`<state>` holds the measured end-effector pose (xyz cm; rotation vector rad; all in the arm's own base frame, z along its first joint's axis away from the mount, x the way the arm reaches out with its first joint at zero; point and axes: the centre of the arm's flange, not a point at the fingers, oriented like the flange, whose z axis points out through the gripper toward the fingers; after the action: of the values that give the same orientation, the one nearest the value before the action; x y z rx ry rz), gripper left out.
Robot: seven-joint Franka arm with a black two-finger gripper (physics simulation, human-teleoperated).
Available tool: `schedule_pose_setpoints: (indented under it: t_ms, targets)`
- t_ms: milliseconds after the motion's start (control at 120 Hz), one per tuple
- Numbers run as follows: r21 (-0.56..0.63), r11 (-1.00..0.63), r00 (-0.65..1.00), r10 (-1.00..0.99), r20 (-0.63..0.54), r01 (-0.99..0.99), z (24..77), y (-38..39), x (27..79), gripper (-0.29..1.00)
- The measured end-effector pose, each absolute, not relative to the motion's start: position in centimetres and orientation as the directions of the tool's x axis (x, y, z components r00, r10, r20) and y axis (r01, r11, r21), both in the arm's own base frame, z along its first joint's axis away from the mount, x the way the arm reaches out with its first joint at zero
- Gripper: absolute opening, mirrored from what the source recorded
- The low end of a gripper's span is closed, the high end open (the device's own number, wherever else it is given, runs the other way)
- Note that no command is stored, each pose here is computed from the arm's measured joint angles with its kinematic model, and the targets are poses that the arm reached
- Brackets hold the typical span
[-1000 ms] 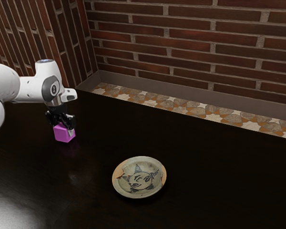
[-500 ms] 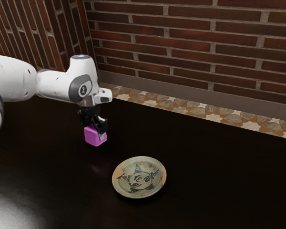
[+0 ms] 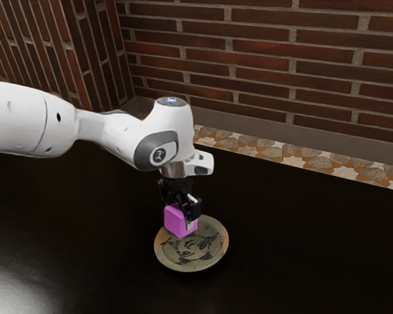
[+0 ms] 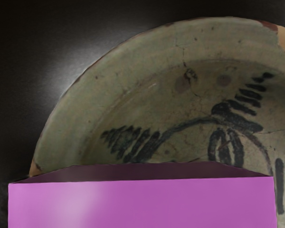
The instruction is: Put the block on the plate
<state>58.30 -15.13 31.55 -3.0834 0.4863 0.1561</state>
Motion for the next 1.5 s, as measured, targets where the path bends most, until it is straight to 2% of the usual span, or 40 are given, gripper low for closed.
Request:
schedule_pose_setpoints:
  t_ms: [358,533,708,1025,1258,1500]
  targets:
    - [-0.013,-0.968,0.965,-0.247,-0.086,-0.249,30.3,-18.4,56.5,0.44]
    - [-0.016,-0.976,0.974,-0.214,-0.077,-0.216,30.3,-18.4,56.8,0.58]
    - [-0.032,-0.979,0.979,-0.197,-0.058,-0.199,31.8,-18.3,57.1,0.65]
    - [-0.046,-0.987,0.987,-0.156,0.047,-0.154,42.8,-15.3,61.0,0.69]
    - [-0.093,-0.996,0.995,-0.022,0.101,-0.013,53.9,-4.1,62.4,0.70]
    - [-0.108,-0.991,0.994,0.075,0.073,0.083,59.4,4.4,59.9,0.70]
